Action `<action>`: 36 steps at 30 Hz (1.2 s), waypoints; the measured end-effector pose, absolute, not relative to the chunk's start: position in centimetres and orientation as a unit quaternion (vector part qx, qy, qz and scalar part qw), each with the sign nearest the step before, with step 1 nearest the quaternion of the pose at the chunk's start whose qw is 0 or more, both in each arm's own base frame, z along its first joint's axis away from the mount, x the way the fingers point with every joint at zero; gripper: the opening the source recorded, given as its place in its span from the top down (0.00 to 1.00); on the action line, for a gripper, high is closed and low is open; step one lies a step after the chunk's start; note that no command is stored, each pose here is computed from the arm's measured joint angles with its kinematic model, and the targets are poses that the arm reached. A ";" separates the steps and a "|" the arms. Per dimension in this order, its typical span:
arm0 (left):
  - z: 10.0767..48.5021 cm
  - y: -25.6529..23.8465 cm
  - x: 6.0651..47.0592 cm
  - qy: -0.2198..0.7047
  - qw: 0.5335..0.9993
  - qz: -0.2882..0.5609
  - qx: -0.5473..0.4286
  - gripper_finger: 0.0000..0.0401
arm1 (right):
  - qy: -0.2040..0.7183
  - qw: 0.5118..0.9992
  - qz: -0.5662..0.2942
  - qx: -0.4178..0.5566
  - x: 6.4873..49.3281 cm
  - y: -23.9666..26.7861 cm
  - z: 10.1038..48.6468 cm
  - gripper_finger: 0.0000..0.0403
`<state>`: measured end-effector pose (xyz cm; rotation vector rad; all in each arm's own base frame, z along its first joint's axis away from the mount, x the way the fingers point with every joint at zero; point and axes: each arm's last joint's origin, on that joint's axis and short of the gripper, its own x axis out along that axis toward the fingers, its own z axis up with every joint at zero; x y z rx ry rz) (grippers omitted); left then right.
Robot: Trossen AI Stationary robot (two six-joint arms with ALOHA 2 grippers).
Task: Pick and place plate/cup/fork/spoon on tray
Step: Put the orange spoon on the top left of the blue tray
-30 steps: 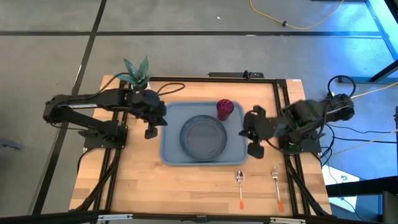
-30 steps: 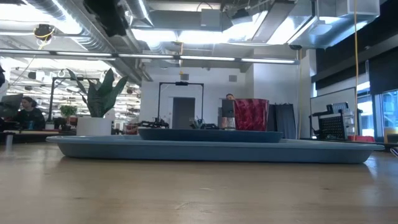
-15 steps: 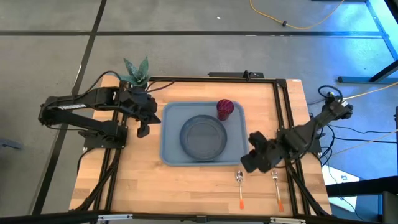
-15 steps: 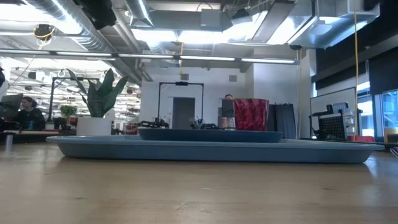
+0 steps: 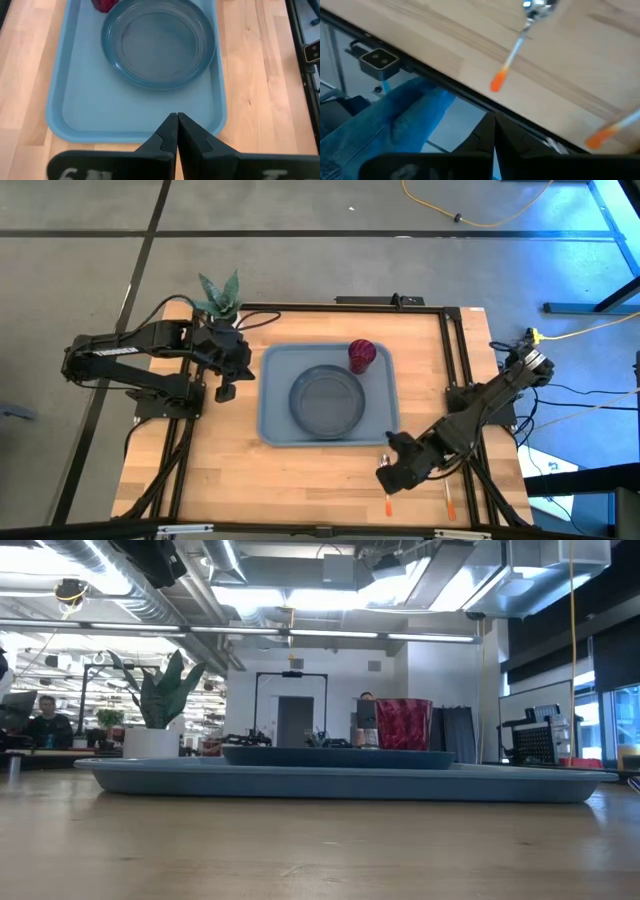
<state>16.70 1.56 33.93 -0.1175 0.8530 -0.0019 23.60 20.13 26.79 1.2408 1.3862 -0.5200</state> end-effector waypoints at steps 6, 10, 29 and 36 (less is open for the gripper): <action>33.9 1.6 16.7 0.413 0.909 0.000 -0.059 1.00 | 0.601 0.567 -0.230 0.514 24.3 20.6 25.5 0.98; 33.9 1.6 16.7 0.413 0.908 0.003 -0.066 1.00 | 0.612 0.557 -0.253 0.501 24.3 20.6 24.7 0.94; 34.0 1.6 16.7 0.411 0.909 0.006 -0.072 1.00 | 0.605 0.512 -0.369 0.485 27.7 20.3 18.1 0.74; 34.0 1.6 16.8 0.411 0.909 0.006 -0.072 1.00 | 0.603 0.502 -0.391 0.482 28.6 19.7 16.5 0.74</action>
